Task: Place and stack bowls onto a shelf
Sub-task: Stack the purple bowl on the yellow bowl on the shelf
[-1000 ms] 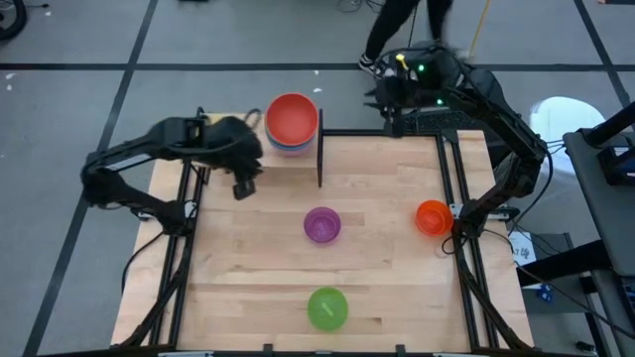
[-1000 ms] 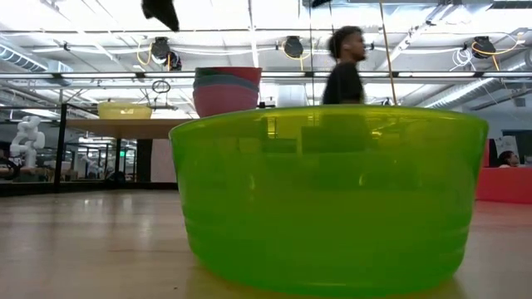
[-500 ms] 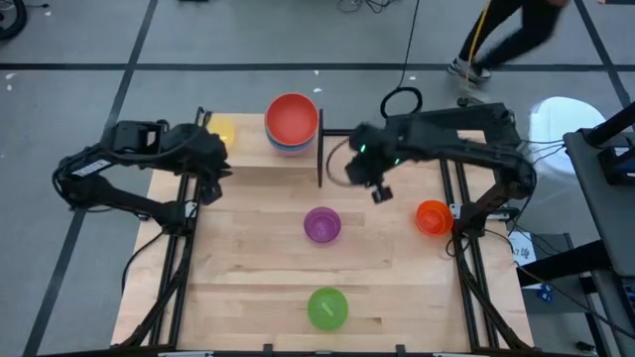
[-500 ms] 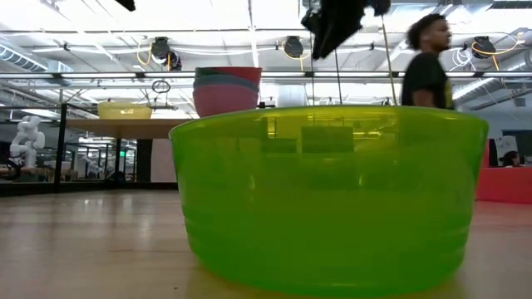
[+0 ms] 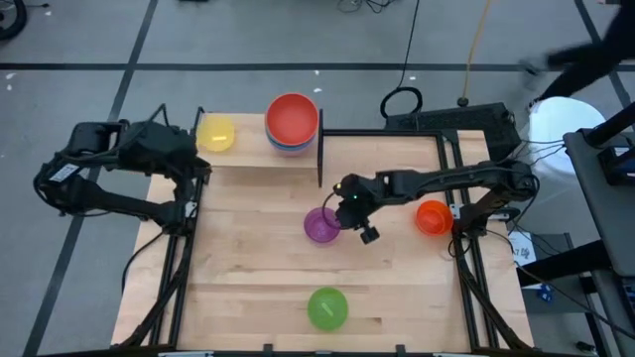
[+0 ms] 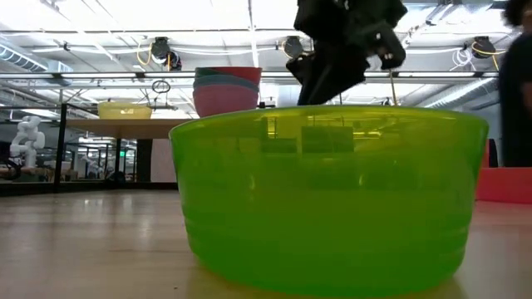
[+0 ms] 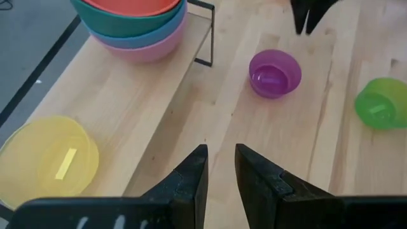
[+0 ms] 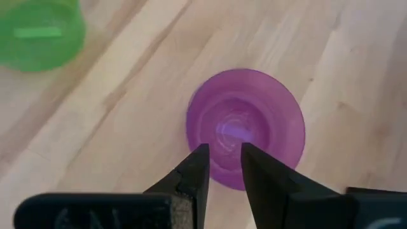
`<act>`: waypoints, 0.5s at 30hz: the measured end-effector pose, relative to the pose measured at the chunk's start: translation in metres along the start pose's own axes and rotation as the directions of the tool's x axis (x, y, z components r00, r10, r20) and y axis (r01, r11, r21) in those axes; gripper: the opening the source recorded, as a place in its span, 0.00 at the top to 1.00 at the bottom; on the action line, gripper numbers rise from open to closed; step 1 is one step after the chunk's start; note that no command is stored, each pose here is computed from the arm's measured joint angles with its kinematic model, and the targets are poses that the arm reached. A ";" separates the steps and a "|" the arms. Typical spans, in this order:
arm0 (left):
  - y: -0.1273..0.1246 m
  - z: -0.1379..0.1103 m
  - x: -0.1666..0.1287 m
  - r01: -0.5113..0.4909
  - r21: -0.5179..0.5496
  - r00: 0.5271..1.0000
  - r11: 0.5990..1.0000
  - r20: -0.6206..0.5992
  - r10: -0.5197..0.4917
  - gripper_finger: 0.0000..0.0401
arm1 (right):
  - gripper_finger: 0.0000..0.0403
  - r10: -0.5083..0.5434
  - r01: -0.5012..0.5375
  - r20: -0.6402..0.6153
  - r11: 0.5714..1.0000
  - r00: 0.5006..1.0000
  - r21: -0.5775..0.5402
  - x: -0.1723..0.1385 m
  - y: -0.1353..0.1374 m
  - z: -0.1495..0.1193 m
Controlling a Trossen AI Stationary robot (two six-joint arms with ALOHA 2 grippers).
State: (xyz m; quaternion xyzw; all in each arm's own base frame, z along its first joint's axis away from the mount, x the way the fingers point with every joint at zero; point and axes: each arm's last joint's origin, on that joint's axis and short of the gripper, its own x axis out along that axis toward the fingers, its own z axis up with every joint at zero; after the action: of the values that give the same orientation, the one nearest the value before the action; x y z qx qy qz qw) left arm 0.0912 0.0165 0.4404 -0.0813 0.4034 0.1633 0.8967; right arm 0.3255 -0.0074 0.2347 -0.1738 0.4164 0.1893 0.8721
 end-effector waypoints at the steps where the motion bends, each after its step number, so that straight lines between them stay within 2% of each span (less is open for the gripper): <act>1: 0.001 -0.001 -0.002 0.001 -0.004 1.000 1.000 0.007 -0.001 0.79 | 0.79 -0.005 0.005 0.002 1.000 1.000 0.000 0.004 0.002 -0.003; 9: 0.002 -0.006 -0.008 0.006 -0.025 1.000 1.000 0.029 -0.006 0.79 | 0.79 0.015 -0.015 -0.025 1.000 1.000 0.004 0.042 0.007 -0.023; 15: 0.002 -0.006 -0.008 0.008 -0.041 1.000 0.999 0.028 -0.007 0.79 | 0.79 0.043 -0.047 -0.061 0.997 0.997 -0.060 0.069 0.006 -0.032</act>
State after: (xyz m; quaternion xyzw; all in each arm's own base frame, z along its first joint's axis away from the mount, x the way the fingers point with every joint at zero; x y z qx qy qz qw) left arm 0.0808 0.0151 0.4424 -0.0988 0.3870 0.1693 0.9010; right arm 0.3413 -0.0038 0.1602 -0.1967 0.4399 0.2166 0.8491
